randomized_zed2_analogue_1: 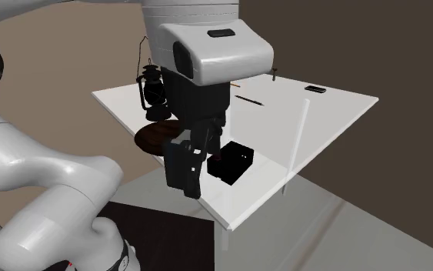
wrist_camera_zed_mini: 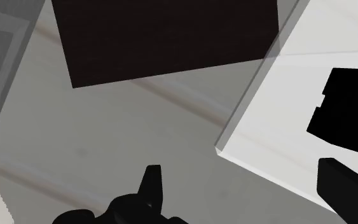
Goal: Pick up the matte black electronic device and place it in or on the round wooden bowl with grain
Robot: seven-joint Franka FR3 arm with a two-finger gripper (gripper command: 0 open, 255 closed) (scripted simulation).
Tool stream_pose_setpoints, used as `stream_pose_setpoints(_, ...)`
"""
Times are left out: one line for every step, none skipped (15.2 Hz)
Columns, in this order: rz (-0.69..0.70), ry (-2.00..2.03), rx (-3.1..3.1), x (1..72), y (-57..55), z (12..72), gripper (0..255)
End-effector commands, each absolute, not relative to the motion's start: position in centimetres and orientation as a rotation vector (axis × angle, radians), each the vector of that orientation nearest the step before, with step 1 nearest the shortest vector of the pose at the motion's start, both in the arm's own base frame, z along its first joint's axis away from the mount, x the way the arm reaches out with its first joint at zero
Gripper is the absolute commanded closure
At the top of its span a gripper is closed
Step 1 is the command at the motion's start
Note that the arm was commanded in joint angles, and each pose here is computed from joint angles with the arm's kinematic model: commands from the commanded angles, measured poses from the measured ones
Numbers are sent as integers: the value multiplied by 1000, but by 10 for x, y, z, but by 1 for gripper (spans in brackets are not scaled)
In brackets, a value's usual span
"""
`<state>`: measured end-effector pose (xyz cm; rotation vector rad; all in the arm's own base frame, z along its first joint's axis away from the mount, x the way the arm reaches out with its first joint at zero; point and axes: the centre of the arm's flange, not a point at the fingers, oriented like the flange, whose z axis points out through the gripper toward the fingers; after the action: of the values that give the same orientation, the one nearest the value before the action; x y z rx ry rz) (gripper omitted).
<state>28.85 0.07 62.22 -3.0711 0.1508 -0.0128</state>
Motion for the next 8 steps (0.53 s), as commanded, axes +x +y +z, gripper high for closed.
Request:
stream_pose_setpoints(-13,151,-3071,288,1,622,0)
stream_pose_setpoints(-34,136,-3083,290,15,620,0)
stream_pose_setpoints(-56,122,-3096,291,29,617,0)
stream_pose_setpoints(-78,107,-3107,293,44,614,0)
stream_pose_setpoints(-100,92,-3119,294,58,611,0)
stream_pose_setpoints(-122,77,-3131,295,72,608,0)
stream_pose_setpoints(-145,62,-3142,296,86,604,0)
stream_pose_setpoints(-167,47,-3153,297,101,601,0)
